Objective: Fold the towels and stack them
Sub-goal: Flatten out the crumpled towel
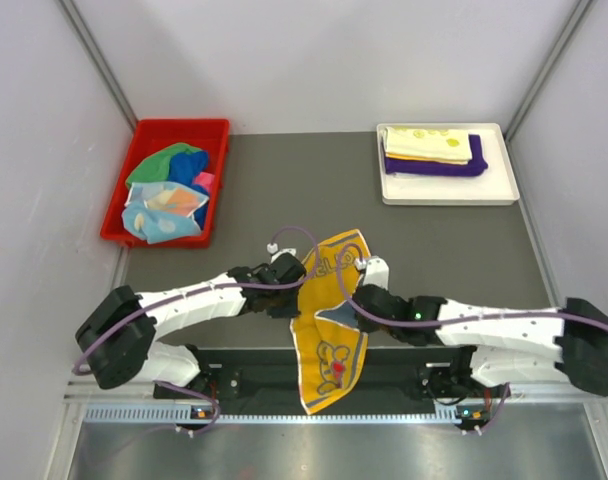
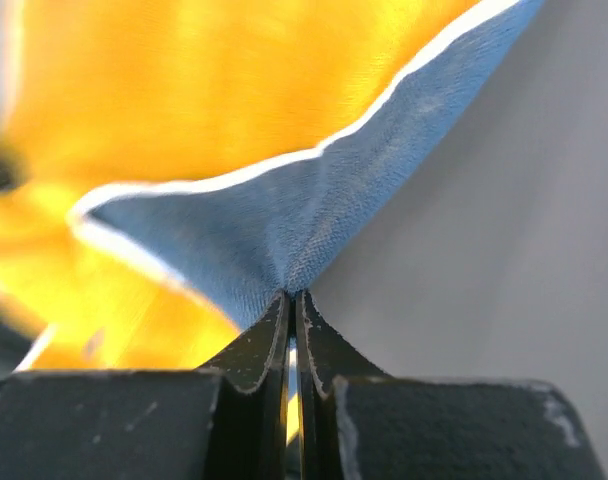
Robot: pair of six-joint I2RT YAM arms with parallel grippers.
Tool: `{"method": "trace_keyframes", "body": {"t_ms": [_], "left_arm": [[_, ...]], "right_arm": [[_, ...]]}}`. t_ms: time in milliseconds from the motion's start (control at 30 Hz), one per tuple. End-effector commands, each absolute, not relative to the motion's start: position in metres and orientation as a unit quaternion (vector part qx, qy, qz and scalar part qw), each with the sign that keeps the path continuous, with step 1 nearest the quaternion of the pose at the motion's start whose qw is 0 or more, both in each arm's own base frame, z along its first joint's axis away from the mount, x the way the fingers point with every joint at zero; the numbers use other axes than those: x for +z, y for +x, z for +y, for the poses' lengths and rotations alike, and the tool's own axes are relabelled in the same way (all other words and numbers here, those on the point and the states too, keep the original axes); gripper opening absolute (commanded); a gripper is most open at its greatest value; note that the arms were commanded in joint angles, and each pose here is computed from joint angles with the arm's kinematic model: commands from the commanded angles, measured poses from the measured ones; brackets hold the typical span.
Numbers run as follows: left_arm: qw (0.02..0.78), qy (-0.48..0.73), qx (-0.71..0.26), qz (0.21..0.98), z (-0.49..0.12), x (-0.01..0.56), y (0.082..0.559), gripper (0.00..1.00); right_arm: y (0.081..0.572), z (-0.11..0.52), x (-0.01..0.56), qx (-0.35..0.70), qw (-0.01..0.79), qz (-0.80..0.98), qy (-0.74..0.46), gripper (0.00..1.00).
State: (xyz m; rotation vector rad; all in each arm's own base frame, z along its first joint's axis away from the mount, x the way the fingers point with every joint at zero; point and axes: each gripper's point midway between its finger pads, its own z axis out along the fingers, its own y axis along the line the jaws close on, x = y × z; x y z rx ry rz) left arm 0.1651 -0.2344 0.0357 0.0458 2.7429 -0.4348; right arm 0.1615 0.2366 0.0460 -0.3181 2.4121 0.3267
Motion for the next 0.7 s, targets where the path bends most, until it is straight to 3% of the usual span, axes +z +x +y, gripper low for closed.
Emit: {"method": "trace_keyframes", "body": {"t_ms": [0, 133, 200, 267, 367, 533, 667], "left_arm": [[0.164, 0.036, -0.187, 0.968, -0.243, 0.053, 0.154, 0.00], [0.122, 0.060, -0.212, 0.968, -0.244, 0.054, 0.131, 0.00], [0.118, 0.066, -0.211, 0.968, -0.242, 0.056, 0.125, 0.09], [0.134, 0.053, -0.201, 0.969, -0.236, 0.061, 0.129, 0.28], [0.208, 0.029, -0.172, 0.962, -0.227, 0.084, 0.157, 0.35], [0.272, -0.027, -0.158, 0.949, -0.216, 0.112, 0.202, 0.32], [0.259, -0.037, -0.189, 0.947, -0.230, 0.105, 0.221, 0.29]], "right_arm": [[0.130, 0.228, 0.067, 0.161, 0.339, 0.922, -0.092, 0.00], [0.098, 0.220, 0.071, 0.192, 0.319, 0.925, -0.079, 0.00], [0.087, 0.220, 0.072, 0.196, 0.314, 0.925, -0.091, 0.12], [0.089, 0.216, 0.078, 0.187, 0.323, 0.924, -0.085, 0.33], [0.107, 0.211, 0.098, 0.174, 0.368, 0.911, -0.072, 0.48], [0.139, 0.202, 0.129, 0.156, 0.410, 0.896, -0.064, 0.50], [0.176, 0.183, 0.142, 0.138, 0.436, 0.889, -0.035, 0.47]]}}
